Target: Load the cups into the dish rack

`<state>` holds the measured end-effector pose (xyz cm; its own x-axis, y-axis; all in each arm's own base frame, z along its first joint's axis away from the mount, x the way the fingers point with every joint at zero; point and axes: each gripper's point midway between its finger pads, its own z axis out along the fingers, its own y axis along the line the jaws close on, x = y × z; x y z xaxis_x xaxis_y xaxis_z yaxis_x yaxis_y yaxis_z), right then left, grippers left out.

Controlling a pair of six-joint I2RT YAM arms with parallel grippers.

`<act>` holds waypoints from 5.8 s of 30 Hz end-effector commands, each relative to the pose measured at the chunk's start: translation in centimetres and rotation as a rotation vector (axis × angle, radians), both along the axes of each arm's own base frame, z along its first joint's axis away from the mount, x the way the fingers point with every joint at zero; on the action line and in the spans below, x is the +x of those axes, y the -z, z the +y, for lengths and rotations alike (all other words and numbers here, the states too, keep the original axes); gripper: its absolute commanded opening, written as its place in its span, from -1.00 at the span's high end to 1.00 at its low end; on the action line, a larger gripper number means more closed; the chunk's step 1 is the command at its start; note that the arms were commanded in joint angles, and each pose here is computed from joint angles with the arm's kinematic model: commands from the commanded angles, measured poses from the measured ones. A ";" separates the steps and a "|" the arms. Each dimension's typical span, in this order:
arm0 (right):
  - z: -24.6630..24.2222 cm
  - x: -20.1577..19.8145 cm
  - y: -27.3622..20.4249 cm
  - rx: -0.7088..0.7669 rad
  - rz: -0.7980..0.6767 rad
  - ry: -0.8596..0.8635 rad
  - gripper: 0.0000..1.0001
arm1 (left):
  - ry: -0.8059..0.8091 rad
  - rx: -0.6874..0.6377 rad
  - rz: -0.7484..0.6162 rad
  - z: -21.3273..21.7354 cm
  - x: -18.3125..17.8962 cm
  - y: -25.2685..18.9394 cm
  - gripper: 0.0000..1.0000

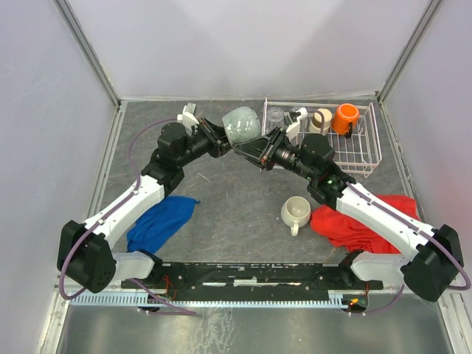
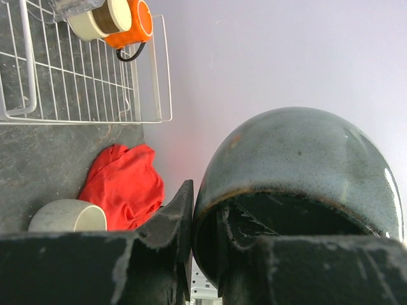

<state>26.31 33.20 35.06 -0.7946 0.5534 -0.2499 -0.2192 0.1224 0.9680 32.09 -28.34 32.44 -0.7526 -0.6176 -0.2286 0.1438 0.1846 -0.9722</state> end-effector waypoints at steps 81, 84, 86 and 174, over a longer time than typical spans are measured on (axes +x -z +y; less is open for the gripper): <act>-19.2 20.3 17.5 -1.280 -0.805 -0.304 0.98 | -0.167 0.208 0.077 8.7 2.4 6.8 -0.16; -19.2 20.9 18.3 -1.284 -0.809 -0.302 0.98 | -0.171 0.210 0.082 8.8 2.5 7.0 -0.16; -19.1 21.1 18.8 -1.284 -0.814 -0.313 0.98 | -0.172 0.212 0.084 8.8 2.6 7.1 -0.16; -26.7 10.0 2.9 -1.242 -0.398 0.252 -0.62 | 0.292 1.017 -0.086 -13.3 -9.1 17.8 -0.02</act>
